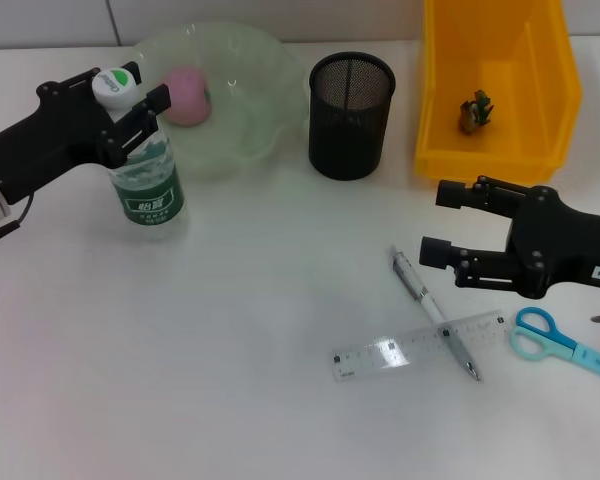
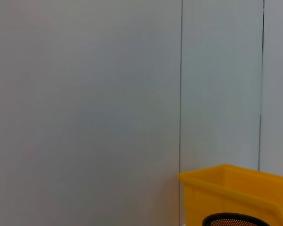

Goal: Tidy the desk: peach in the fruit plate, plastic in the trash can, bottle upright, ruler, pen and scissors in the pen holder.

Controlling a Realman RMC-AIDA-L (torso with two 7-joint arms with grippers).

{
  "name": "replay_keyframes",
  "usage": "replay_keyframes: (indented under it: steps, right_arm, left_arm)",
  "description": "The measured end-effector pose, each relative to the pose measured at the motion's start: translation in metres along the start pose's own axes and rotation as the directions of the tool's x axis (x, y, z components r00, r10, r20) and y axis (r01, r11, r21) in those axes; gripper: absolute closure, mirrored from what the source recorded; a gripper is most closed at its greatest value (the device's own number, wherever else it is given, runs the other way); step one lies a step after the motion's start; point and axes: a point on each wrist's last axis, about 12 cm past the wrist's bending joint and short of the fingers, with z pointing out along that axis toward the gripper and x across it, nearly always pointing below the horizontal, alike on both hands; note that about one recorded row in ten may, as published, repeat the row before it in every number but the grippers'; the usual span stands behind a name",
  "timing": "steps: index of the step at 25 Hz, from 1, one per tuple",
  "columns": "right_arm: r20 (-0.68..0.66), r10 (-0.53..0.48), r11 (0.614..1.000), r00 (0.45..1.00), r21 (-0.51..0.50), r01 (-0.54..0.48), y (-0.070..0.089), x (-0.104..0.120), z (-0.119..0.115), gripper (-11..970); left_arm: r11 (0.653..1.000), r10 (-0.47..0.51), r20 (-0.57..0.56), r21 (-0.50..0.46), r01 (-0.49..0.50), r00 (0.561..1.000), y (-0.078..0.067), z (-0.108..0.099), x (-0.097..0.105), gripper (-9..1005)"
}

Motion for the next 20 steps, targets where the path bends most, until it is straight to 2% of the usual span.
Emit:
replay_keyframes:
  steps: [14, 17, 18, 20]
  right_arm:
    - [-0.007, -0.001, 1.000, 1.000, 0.004, 0.001, -0.001, 0.000, 0.000, 126]
    - [-0.004, -0.005, 1.000, 1.000, 0.007, 0.005, -0.001, -0.001, -0.001, 126]
    - [0.000, -0.009, 1.000, 1.000, 0.010, 0.009, -0.002, -0.003, -0.002, 126]
    - [0.011, -0.013, 1.000, 1.000, 0.026, 0.012, -0.003, -0.008, -0.006, 126]
  left_arm:
    - [1.000, -0.005, 0.005, -0.026, 0.005, 1.000, 0.002, -0.001, -0.001, 437]
    - [1.000, -0.005, 0.005, -0.026, 0.005, 1.000, 0.002, -0.001, -0.001, 344]
    - [1.000, 0.004, 0.063, -0.014, -0.003, 0.998, 0.003, -0.012, -0.012, 312]
    - [1.000, -0.008, 0.138, 0.030, 0.004, 0.990, -0.001, -0.028, -0.021, 250]
